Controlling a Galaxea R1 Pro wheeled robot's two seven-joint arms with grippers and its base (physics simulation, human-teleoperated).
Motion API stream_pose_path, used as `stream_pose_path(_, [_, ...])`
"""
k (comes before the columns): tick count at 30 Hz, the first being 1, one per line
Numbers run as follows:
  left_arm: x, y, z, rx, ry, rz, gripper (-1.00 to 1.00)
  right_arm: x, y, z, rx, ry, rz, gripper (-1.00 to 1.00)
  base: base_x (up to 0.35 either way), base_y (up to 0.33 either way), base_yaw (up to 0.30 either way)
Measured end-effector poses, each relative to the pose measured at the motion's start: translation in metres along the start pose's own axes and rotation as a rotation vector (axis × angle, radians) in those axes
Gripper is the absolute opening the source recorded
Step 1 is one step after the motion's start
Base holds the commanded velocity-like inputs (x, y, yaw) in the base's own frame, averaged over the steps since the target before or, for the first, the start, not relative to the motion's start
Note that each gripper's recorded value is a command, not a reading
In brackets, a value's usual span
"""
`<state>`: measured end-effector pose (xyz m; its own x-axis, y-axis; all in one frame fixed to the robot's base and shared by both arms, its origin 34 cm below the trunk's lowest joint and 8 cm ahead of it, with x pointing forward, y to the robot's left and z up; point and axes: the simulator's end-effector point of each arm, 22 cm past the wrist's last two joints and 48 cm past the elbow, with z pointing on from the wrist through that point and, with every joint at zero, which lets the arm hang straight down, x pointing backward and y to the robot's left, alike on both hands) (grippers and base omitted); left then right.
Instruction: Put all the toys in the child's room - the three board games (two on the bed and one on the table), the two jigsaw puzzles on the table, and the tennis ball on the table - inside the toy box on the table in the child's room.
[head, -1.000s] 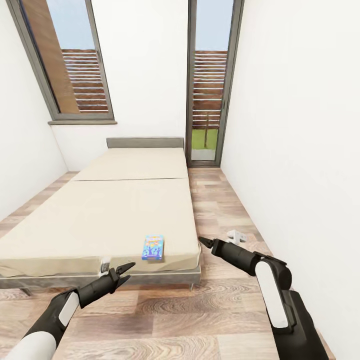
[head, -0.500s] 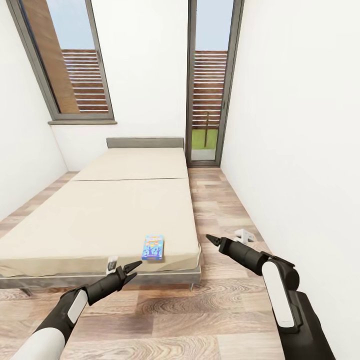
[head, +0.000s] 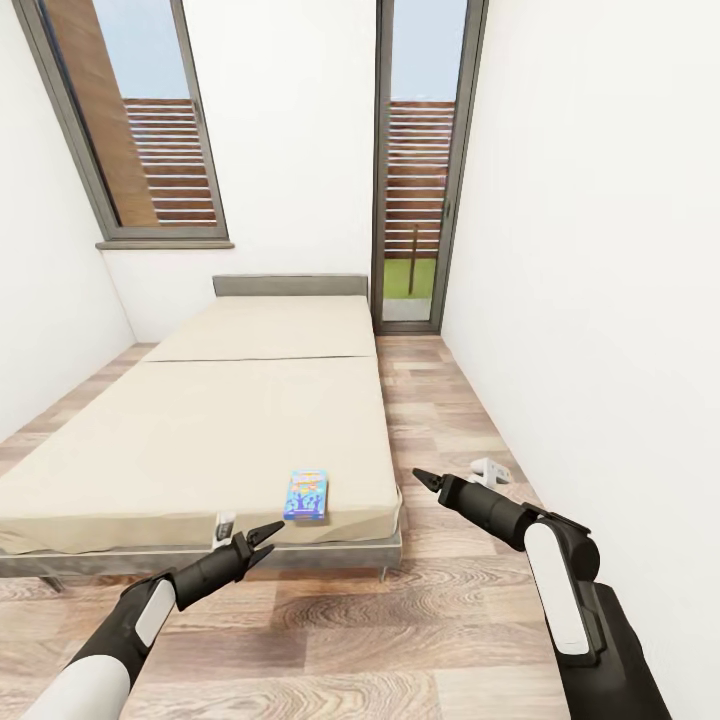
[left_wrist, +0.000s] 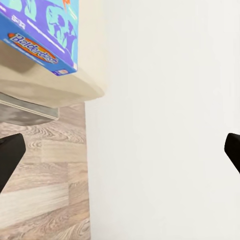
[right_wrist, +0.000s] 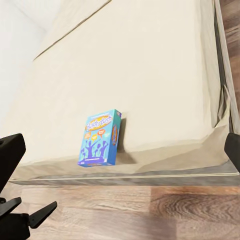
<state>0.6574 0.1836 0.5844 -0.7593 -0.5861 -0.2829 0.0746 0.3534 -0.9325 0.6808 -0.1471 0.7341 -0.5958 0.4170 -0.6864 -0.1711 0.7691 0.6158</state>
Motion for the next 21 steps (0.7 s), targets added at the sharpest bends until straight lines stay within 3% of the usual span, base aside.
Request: stream_pose_path(21, [0.0016,-0.0011,0.0016,0.003,0.003,-0.003,1.0,-0.0003,0.0016,-0.0002,-0.006,0.0,0.003,1.0,0.0,0.0,0.0])
